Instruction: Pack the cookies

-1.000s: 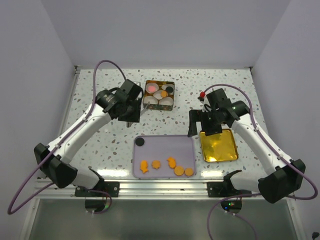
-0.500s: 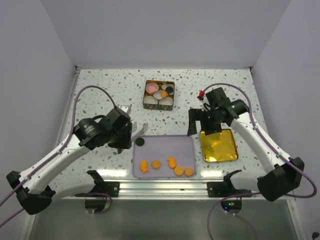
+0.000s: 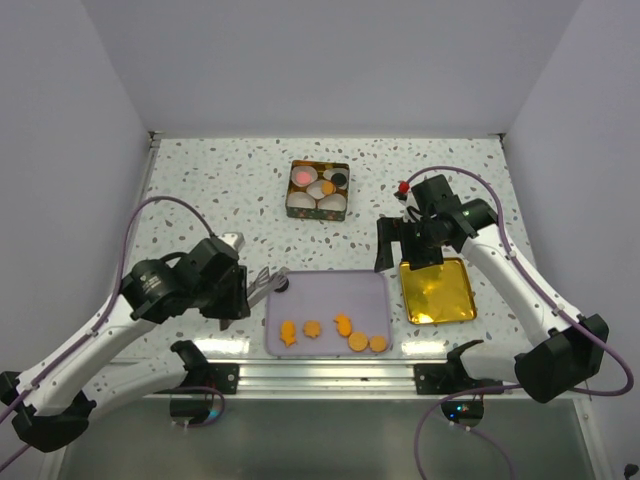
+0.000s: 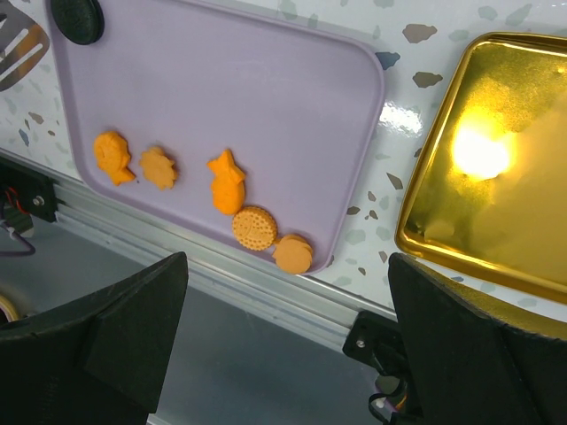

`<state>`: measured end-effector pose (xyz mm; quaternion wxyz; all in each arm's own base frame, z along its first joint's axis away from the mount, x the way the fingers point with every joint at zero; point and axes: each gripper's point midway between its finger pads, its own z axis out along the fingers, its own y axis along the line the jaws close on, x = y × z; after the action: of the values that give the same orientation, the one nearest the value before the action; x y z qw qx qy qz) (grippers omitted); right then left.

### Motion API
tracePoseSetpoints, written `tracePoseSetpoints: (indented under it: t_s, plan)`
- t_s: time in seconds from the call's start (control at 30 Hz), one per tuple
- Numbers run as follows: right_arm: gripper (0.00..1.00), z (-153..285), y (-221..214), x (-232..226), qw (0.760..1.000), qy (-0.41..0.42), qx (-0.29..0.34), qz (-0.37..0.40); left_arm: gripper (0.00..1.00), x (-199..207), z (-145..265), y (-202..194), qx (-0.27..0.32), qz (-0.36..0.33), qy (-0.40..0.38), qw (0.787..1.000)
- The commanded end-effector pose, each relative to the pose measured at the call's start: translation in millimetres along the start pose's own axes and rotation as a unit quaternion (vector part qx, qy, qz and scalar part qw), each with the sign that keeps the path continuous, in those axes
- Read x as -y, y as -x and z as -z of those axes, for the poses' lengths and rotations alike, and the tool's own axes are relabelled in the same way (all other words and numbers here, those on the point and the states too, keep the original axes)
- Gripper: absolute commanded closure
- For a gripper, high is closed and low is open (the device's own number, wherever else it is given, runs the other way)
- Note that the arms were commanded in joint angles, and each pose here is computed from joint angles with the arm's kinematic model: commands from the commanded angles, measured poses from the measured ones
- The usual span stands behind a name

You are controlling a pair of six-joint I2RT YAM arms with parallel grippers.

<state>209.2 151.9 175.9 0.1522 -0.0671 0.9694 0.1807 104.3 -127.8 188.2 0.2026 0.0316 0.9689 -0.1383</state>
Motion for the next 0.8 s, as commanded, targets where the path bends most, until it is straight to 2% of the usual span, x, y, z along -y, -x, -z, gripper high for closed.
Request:
tracePoseSetpoints:
  t_s: [0.0,0.3,0.77]
  plan:
    - [0.01,4,6,-8,1.0,0.016,0.016,0.009,0.57,0,1,-12,-0.018,0.008,-0.01,1.0]
    - [0.01,2,3,-5,1.0,0.012,0.013,0.01,0.57,-5,-10,-20,-0.038,0.002,0.006,0.999]
    - [0.01,1,-10,2,1.0,0.002,0.006,0.01,0.57,-3,-29,-8,-0.044,-0.015,0.034,0.998]
